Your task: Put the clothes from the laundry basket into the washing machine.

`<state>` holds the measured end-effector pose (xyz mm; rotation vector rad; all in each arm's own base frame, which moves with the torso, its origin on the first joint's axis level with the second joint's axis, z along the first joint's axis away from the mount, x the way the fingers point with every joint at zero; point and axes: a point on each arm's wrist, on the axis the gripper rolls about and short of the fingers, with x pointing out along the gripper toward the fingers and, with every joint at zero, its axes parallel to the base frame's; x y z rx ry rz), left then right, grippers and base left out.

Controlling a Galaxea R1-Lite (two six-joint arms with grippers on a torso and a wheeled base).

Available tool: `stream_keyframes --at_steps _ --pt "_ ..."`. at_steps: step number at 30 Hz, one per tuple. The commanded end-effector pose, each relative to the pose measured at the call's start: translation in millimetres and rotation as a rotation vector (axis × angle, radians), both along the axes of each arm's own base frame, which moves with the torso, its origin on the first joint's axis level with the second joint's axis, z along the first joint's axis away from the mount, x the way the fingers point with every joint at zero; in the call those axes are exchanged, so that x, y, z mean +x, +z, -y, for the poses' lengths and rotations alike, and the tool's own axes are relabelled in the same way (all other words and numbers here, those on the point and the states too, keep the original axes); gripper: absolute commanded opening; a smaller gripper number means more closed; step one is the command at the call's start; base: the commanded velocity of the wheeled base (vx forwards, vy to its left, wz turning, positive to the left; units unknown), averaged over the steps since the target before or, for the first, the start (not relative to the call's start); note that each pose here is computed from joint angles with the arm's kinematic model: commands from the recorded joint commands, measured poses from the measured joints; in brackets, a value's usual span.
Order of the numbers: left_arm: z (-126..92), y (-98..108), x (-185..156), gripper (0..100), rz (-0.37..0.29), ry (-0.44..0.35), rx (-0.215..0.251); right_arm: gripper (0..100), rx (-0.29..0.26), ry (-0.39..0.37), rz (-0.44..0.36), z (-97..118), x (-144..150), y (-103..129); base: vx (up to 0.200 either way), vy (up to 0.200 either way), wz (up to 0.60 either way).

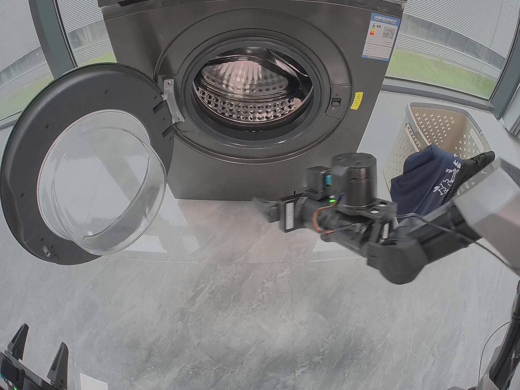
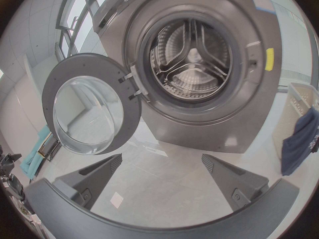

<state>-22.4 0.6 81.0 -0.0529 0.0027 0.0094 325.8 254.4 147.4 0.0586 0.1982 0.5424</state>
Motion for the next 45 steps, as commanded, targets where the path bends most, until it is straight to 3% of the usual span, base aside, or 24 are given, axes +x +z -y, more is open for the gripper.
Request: stream_keyframes --at_steps 1,2,3,10,14,20,24,27,33,34,39,45 --pt "0 -4 1 100 -0.017 0.000 0.001 100 0.014 -0.224 0.127 151 -100 55 0.000 0.000 0.00" --pt "0 -4 1 100 -0.017 0.000 0.001 100 0.018 -0.275 0.143 175 -128 49 0.000 0.000 0.00" --pt "0 -4 1 100 -0.017 0.000 0.001 100 0.020 -0.290 0.149 183 -138 46 0.000 0.000 0.00" --pt "0 -4 1 100 -0.019 -0.002 0.001 100 0.012 -0.458 0.199 228 -200 28 0.000 0.000 0.00" --pt "0 -4 1 100 -0.018 0.000 -0.001 100 -0.003 -0.520 0.220 243 -236 9 0.000 0.000 0.00" --pt "0 -4 1 100 -0.018 0.001 -0.002 100 0.007 -0.570 0.224 252 -278 -7 0.000 0.000 0.00" --pt "0 -4 1 100 -0.017 0.000 -0.002 100 -0.019 -0.574 0.178 255 -305 -26 0.000 0.000 0.00" --pt "0 -4 1 100 -0.017 0.000 -0.001 100 -0.018 -0.611 0.203 257 -319 -35 0.000 0.000 0.00" --pt "0 -4 1 100 -0.018 0.000 -0.001 100 -0.027 -0.595 0.150 257 -339 -62 0.000 0.000 0.00" --pt "0 -4 1 100 -0.017 0.001 -0.001 100 -0.018 -0.596 0.171 256 -346 -66 0.000 0.000 0.00" --pt "0 -4 1 100 -0.017 0.000 -0.001 100 -0.014 -0.634 0.227 256 -350 -66 0.000 0.000 0.00" --pt "0 -4 1 100 -0.017 0.001 -0.002 100 -0.002 -0.620 0.204 256 -349 -69 0.000 0.000 0.00"
